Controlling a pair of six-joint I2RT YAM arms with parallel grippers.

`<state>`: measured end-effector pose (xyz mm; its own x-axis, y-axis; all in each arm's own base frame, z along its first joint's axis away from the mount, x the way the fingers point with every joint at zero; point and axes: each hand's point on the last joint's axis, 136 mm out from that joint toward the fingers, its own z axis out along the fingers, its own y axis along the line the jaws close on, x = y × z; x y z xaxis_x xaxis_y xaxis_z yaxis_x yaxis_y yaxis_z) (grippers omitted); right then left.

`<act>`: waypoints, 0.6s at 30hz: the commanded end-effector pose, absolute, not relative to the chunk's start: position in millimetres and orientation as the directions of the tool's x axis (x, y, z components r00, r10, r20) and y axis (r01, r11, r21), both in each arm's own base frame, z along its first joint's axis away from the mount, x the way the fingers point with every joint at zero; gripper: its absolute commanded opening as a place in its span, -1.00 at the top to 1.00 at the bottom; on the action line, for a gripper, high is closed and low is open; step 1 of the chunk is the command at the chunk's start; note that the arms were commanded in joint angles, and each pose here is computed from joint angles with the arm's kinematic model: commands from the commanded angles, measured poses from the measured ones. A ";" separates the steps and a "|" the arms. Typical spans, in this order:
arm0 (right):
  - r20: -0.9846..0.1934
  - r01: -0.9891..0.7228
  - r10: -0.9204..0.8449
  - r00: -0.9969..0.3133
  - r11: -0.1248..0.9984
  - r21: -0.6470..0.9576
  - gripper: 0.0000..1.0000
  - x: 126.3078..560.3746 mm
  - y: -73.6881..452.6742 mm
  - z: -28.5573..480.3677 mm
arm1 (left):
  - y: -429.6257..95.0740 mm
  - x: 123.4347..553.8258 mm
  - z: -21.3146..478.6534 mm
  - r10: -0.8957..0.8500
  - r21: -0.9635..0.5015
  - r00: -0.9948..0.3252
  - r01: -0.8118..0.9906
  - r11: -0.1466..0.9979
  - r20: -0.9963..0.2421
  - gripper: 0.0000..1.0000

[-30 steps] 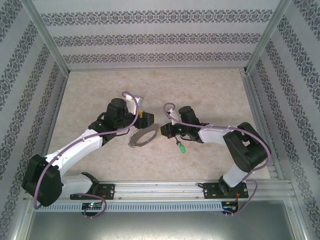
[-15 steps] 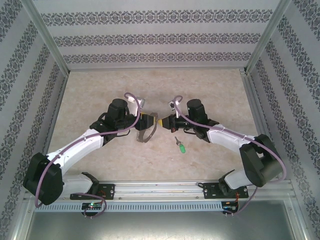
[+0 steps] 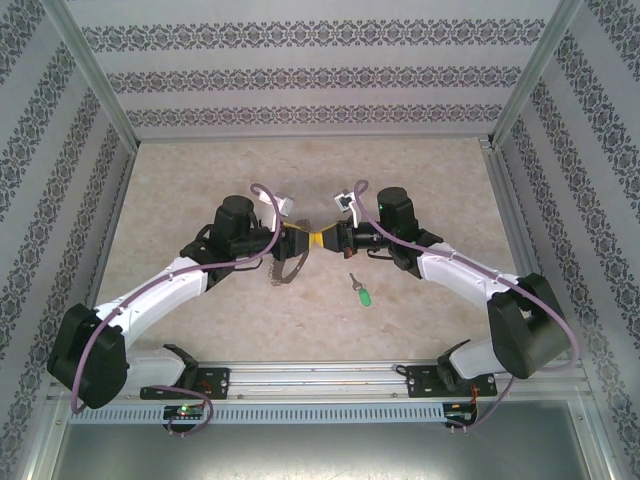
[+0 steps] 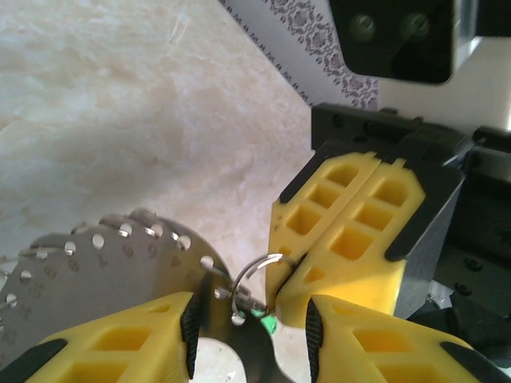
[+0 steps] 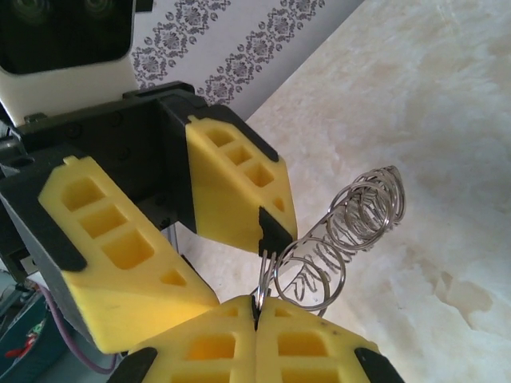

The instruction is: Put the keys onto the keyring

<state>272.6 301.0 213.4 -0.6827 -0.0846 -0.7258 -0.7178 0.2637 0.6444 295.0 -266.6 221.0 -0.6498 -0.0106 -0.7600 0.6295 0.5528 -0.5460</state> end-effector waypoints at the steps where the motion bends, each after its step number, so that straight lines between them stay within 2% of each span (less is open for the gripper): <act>1: -0.769 -0.764 -0.072 -0.635 0.202 0.612 1.00 268.9 300.8 241.5 | -268.5 300.0 242.5 -0.075 -0.564 -0.614 0.661 0.495 -0.786 0.18; 7: -0.768 -0.764 -0.074 -0.636 0.200 0.614 1.00 267.2 300.4 241.3 | -263.5 305.8 250.8 -0.131 -0.593 -0.613 0.652 0.474 -0.779 0.17; 18: -0.774 -0.769 -0.067 -0.630 0.189 0.610 1.00 268.3 300.3 248.6 | -272.5 300.6 242.8 -0.111 -0.634 -0.650 0.665 0.395 -0.752 0.19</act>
<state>267.7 300.9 215.4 -0.6897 -0.0945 -0.7179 -0.7149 0.2459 0.6545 302.8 -269.3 236.3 -0.6591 -0.1024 -0.7451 0.6375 0.4495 -0.6257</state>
